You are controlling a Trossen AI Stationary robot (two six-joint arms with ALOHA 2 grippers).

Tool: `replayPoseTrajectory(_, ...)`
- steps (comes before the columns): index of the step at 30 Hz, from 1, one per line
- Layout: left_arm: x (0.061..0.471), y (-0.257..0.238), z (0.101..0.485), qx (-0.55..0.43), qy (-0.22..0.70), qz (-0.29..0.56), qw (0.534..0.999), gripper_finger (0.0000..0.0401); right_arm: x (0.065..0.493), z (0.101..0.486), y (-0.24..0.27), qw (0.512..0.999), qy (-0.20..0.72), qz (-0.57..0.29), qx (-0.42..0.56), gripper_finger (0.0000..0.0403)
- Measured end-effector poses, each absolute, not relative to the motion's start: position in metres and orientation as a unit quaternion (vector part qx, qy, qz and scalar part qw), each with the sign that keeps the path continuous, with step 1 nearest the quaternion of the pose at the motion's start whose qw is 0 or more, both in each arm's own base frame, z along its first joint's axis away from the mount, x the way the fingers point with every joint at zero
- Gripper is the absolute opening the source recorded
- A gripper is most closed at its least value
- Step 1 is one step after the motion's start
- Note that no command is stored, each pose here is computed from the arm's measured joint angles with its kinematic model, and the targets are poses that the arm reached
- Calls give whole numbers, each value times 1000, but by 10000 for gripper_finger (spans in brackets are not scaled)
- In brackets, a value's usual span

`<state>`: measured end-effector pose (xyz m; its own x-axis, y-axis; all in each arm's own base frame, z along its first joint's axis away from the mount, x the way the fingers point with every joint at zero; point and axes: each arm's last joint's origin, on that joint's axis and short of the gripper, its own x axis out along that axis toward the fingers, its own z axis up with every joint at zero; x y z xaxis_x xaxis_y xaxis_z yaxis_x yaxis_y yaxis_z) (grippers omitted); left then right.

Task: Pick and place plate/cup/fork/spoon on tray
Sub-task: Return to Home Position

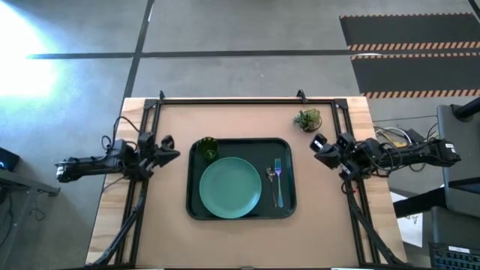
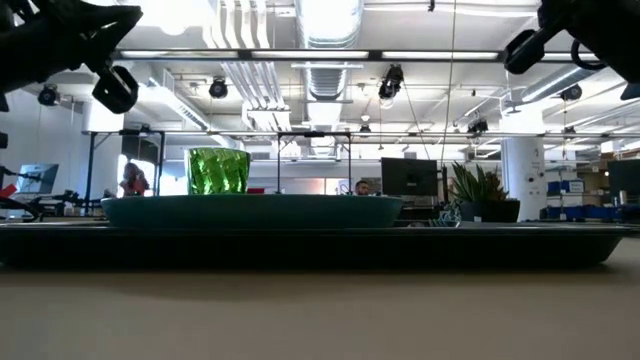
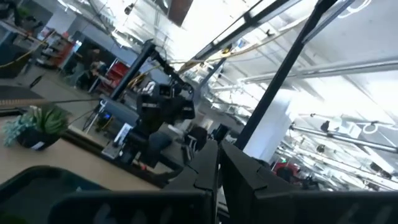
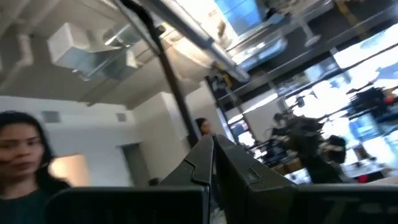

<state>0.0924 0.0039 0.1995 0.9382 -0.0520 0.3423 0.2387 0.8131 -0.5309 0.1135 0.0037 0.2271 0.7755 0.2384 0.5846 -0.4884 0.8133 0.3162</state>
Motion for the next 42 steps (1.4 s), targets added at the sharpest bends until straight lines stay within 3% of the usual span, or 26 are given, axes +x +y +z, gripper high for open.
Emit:
replayPoseTrajectory(8, 94, 3, 194, -300, -130, -80, 942, 0, 117, 219, 7, 902, -201, 262, 280, 9)
replayPoseTrajectory(14, 96, 3, 188, -337, -90, -83, 933, 0, 128, 200, 8, 868, -62, 260, 418, 9)
replayPoseTrajectory(24, 96, 3, 188, -339, -89, -83, 933, 0, 121, 203, 10, 831, -36, 292, 472, 9)
replayPoseTrajectory(30, 96, 3, 188, -339, -90, -83, 933, 0, 114, 206, 7, 833, -68, 258, 486, 9)
replayPoseTrajectory(35, 96, 3, 188, -339, -90, -83, 933, 0, 117, 193, 7, 801, 33, 202, 562, 9)
replayPoseTrajectory(42, 96, 3, 188, -339, -90, -83, 933, 0, 107, 213, 9, 793, 44, 234, 561, 9)
